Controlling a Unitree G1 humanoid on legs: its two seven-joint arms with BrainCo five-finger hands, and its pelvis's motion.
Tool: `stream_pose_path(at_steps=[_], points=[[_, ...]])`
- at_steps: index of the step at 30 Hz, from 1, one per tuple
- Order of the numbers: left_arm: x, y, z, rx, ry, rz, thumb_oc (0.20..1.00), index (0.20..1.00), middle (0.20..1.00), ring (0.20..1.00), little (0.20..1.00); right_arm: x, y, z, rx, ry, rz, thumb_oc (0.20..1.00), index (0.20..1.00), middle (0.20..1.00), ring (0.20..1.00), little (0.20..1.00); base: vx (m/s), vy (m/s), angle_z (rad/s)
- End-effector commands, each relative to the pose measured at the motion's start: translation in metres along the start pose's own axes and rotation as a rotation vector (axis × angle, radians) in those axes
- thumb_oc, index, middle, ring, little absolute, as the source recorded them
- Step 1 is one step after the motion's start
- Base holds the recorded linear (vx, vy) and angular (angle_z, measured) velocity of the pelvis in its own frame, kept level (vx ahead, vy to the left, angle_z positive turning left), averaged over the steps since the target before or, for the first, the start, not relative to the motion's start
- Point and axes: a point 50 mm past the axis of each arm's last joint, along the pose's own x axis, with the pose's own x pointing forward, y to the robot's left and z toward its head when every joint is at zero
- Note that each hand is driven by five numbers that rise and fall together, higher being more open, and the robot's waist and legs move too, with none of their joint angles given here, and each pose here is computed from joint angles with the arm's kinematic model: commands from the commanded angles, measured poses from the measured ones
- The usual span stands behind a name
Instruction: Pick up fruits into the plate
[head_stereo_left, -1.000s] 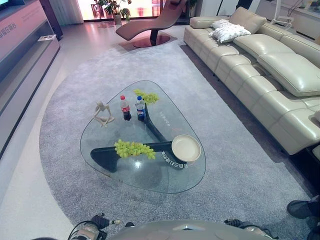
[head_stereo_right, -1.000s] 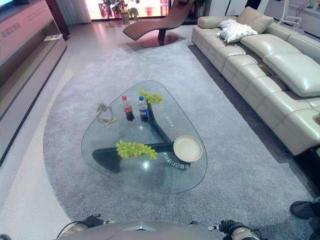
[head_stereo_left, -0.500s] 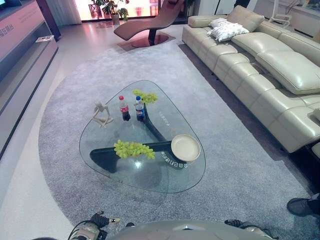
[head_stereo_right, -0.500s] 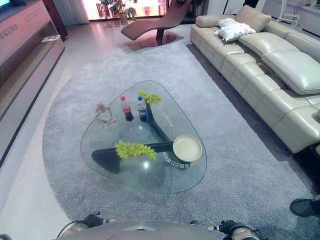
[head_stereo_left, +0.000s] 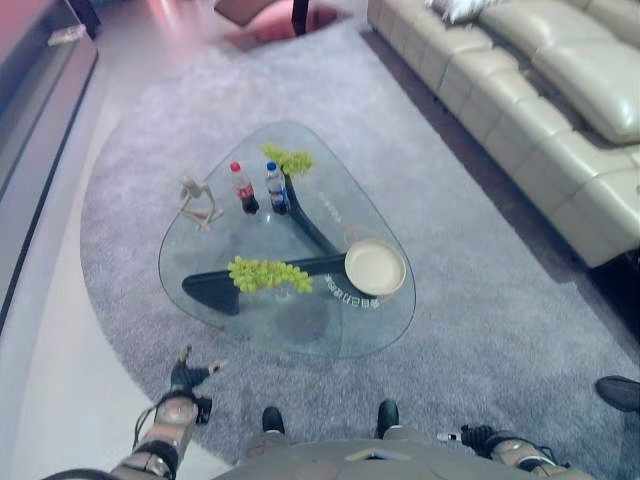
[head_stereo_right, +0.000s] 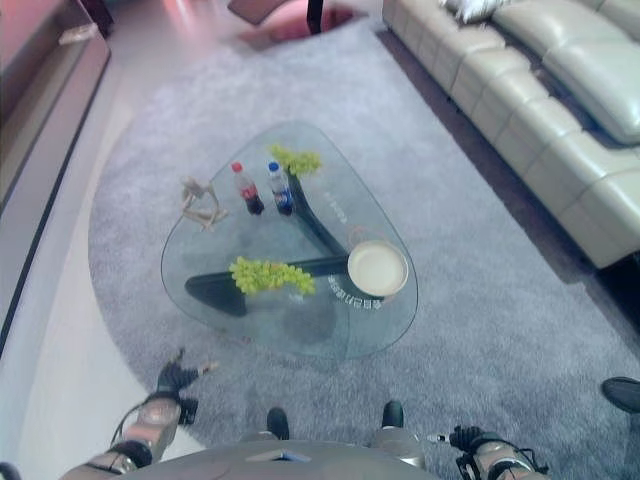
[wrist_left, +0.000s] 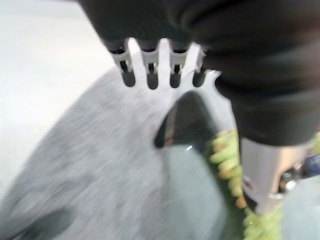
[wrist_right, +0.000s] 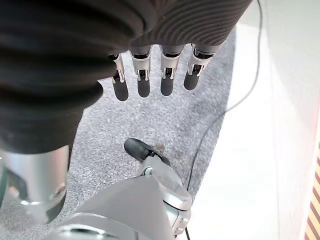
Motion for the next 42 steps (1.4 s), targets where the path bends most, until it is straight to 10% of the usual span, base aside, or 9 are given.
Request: stream_pose_path(at_steps=[1, 15, 42], points=[[0.025, 0.033, 0.071, -0.058, -0.217, 0.192, 1.0, 1.0, 1.0, 1.0, 1.0, -0.001, -0.02, 0.038, -0.008, -0.09, -0.07, 1.0, 1.0, 1.0, 1.0, 1.0, -0.15, 0.041, -0.06], [0.027, 0.131, 0.256, 0.526, -0.694, 0.496, 1.0, 1.0, 1.0, 1.0, 1.0, -0.014, -0.067, 0.082, 0.072, -0.266, -0.177, 1.0, 1.0, 1.0, 1.0, 1.0, -0.13, 0.012, -0.06], [0.011, 0.162, 0.322, 1.036, -0.722, 0.772, 1.0, 1.0, 1.0, 1.0, 1.0, -0.034, -0.088, 0.13, 0.025, -0.457, -0.258, 1.0, 1.0, 1.0, 1.0, 1.0, 0.0, 0.015, -0.02]])
